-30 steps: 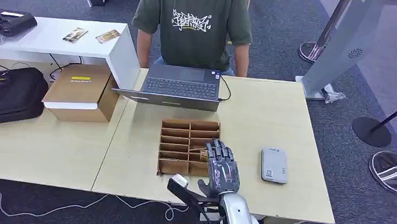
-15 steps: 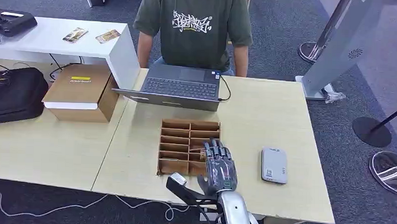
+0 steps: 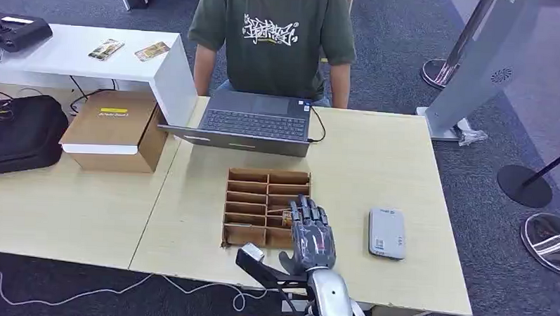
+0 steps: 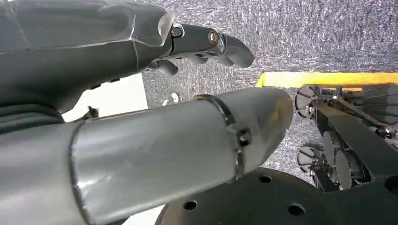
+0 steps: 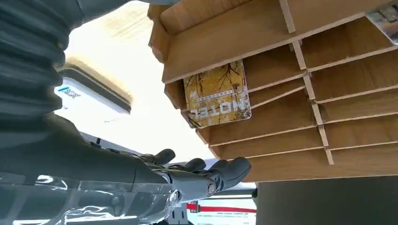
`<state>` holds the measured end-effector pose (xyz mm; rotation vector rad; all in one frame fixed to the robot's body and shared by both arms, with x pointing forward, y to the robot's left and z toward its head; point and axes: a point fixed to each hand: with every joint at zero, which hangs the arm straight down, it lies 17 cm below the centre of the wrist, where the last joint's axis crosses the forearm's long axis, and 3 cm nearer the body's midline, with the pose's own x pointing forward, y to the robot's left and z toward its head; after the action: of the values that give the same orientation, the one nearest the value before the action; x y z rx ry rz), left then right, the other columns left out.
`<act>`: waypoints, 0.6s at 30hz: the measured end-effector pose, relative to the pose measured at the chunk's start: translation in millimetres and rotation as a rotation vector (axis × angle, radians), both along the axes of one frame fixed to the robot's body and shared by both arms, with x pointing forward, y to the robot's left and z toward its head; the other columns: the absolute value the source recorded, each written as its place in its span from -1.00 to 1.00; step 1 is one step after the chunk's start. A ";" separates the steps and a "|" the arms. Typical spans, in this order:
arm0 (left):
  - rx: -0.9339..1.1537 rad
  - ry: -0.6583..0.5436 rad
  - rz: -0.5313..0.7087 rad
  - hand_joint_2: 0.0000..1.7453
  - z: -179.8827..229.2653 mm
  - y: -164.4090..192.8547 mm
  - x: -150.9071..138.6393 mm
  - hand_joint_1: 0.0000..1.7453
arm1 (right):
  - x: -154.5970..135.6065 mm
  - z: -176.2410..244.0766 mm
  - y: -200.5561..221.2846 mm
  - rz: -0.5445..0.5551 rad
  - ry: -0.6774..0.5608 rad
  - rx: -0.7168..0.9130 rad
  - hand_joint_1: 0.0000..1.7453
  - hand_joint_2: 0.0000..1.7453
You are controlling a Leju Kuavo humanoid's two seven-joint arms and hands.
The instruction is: Pass the card to the sensor for recognition and then transmit it.
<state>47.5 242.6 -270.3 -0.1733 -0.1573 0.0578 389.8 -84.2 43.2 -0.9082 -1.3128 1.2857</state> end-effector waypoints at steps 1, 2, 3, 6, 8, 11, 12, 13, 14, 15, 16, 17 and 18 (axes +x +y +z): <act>0.000 0.000 0.000 -1.00 0.0 -0.2 0.0 -1.00 | 0.1 0.4 -0.1 -0.001 -0.002 0.000 -1.00 1.00; 0.000 0.000 0.000 -1.00 0.0 0.0 0.0 -1.00 | 0.3 0.7 -0.3 -0.001 -0.004 0.001 -1.00 1.00; 0.000 0.000 0.000 -1.00 0.0 -0.3 -0.1 -1.00 | 0.4 1.1 -0.4 -0.002 -0.006 0.001 -1.00 1.00; 0.000 0.000 -0.001 -1.00 0.0 0.0 -0.2 -1.00 | 0.5 1.6 -0.7 -0.004 -0.009 0.002 -1.00 1.00; 0.000 0.000 -0.001 -1.00 0.0 0.0 -0.2 -1.00 | 0.7 1.8 -1.1 -0.005 -0.010 0.002 -0.12 1.00; 0.000 0.000 -0.002 -1.00 0.0 0.0 -0.2 -1.00 | 1.1 2.4 -1.9 -0.008 -0.011 0.003 1.00 1.00; 0.000 0.000 -0.002 -1.00 0.0 0.0 -0.2 -1.00 | 1.1 2.3 -2.2 -0.008 -0.011 0.003 0.94 1.00; 0.001 0.001 -0.002 -1.00 0.0 0.3 -0.2 -1.00 | 0.9 3.1 -2.8 -0.010 -0.012 0.002 0.94 1.00; 0.001 0.001 -0.002 -1.00 -0.1 0.3 -0.3 -1.00 | 0.7 4.1 -3.3 -0.013 -0.014 0.003 0.94 1.00; 0.001 0.001 -0.002 -1.00 -0.1 0.5 -0.3 -1.00 | 0.9 4.9 -4.1 -0.015 -0.016 0.002 0.64 1.00; 0.001 0.000 -0.002 -1.00 -0.1 0.5 -0.2 -1.00 | 1.2 5.4 -4.9 -0.017 -0.019 0.000 0.48 1.00; 0.001 0.000 -0.002 -1.00 -0.1 0.5 -0.2 -1.00 | 1.4 6.2 -5.4 -0.018 -0.021 -0.001 0.34 1.00; 0.001 0.001 -0.002 -1.00 -0.1 0.5 -0.3 -1.00 | 1.8 6.9 -5.9 -0.020 -0.023 -0.001 0.04 1.00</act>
<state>47.2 243.1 -270.4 -0.1725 -0.1566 0.0560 391.6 -90.2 50.1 -0.9368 -1.3180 1.2644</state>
